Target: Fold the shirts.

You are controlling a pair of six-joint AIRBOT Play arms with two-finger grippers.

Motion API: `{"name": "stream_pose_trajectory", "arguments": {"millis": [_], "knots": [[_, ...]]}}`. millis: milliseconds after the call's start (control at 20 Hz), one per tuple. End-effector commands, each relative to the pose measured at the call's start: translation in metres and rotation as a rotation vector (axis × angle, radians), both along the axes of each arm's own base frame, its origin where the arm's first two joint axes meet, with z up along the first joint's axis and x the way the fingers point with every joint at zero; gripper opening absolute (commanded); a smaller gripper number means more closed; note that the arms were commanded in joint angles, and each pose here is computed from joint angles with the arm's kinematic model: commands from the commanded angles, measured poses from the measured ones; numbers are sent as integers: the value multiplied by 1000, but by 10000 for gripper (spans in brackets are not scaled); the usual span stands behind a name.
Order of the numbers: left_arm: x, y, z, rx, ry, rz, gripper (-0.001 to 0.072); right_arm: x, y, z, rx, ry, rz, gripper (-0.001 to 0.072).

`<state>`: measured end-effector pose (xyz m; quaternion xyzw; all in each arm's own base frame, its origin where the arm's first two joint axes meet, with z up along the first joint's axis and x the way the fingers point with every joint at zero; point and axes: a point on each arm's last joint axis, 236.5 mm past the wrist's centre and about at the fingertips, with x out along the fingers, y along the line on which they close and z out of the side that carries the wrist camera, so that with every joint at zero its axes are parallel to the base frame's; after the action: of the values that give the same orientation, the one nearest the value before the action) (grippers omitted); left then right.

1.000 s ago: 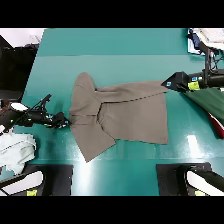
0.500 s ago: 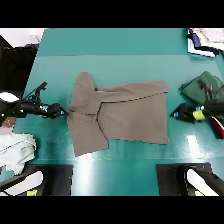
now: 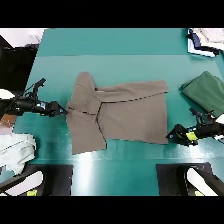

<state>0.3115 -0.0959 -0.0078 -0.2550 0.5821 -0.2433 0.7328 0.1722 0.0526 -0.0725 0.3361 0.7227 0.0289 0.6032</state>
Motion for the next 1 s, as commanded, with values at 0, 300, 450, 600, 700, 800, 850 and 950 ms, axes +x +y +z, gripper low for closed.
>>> {"name": "stream_pose_trajectory", "arguments": {"millis": [0,300,450,600,700,800,850,950], "knots": [[-2,-1,1,-4,5,-8,27,-4,6,-17,1,41,18,409],[-5,-2,2,-10,14,-19,27,1,17,-24,-26,13,91,119],[-9,-3,8,-10,16,-58,26,17,11,-11,-64,-101,65,18],[19,1,60,7,-97,-77,26,62,-7,44,-128,-326,19,17],[42,5,117,31,-213,-86,26,99,-25,105,-191,-512,-26,17],[59,9,181,61,-329,-54,26,128,-44,174,-258,-690,-61,17],[66,13,214,88,-405,-40,27,140,-53,209,-289,-768,-76,17],[74,22,271,168,-559,-20,26,160,-67,270,-333,-882,-102,17]]}}
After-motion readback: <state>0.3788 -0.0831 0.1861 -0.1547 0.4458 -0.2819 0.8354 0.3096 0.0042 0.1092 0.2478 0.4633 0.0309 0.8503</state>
